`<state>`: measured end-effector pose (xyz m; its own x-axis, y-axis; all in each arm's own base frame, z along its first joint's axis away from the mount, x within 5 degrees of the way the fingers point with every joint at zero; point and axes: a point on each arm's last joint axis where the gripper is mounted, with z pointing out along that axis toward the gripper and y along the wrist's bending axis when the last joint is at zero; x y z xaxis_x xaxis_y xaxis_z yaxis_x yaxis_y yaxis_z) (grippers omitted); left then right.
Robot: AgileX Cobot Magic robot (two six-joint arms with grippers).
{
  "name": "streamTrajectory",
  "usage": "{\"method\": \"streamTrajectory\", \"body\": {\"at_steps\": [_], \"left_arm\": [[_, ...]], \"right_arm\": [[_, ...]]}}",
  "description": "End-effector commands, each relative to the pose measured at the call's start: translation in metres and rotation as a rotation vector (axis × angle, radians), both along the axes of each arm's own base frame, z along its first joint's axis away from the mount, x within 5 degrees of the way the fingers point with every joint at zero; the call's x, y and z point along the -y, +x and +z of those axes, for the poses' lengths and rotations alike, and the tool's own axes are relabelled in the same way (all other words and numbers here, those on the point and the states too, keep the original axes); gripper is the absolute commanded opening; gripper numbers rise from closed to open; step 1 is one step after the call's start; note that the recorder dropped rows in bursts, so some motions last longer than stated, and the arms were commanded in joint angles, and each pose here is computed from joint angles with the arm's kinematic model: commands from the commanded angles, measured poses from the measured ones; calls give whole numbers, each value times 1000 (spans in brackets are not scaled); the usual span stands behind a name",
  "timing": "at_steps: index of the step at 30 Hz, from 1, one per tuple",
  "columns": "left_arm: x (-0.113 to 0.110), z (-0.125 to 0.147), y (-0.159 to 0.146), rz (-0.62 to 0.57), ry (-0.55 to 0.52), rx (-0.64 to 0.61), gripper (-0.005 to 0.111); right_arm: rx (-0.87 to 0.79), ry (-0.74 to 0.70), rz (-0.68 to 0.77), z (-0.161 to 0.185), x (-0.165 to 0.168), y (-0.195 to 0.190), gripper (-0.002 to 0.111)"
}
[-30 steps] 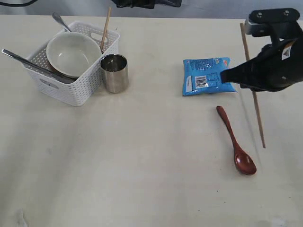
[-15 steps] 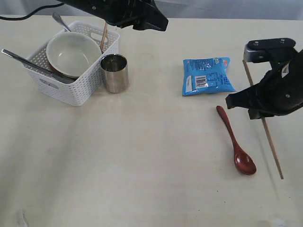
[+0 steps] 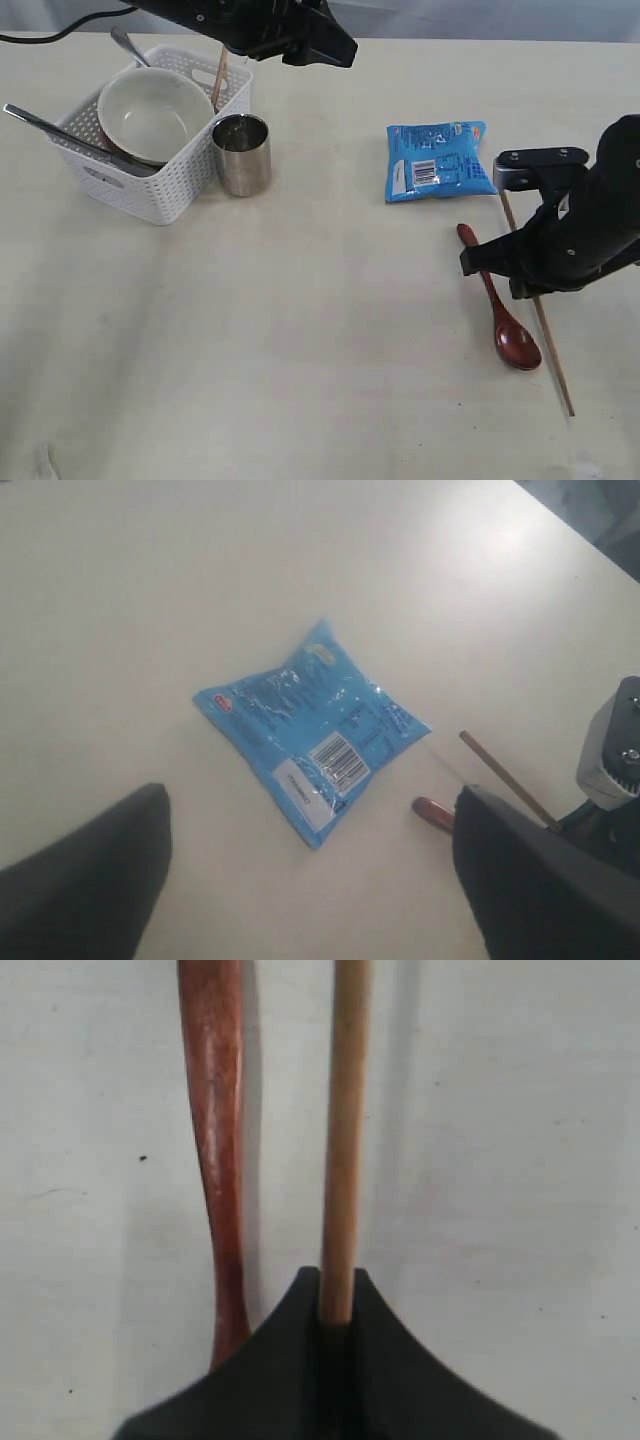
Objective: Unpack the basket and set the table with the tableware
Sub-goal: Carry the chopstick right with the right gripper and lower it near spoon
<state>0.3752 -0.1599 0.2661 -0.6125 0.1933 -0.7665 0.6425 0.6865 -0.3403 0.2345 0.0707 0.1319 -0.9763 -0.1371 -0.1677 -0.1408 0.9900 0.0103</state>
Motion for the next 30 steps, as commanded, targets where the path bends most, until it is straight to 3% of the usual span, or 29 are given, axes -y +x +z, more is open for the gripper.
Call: {"method": "streamTrajectory", "body": {"at_steps": [1, 23, 30], "left_arm": [[0, 2, -1, 3, -4, 3, 73], [0, 1, -2, -1, -1, 2, 73], [-1, 1, -1, 2, -1, 3, 73]], "right_arm": [[26, 18, -16, 0, 0, 2, 0], [61, 36, -5, 2, -2, 5, 0], [150, 121, 55, 23, -32, -4, -1]]}}
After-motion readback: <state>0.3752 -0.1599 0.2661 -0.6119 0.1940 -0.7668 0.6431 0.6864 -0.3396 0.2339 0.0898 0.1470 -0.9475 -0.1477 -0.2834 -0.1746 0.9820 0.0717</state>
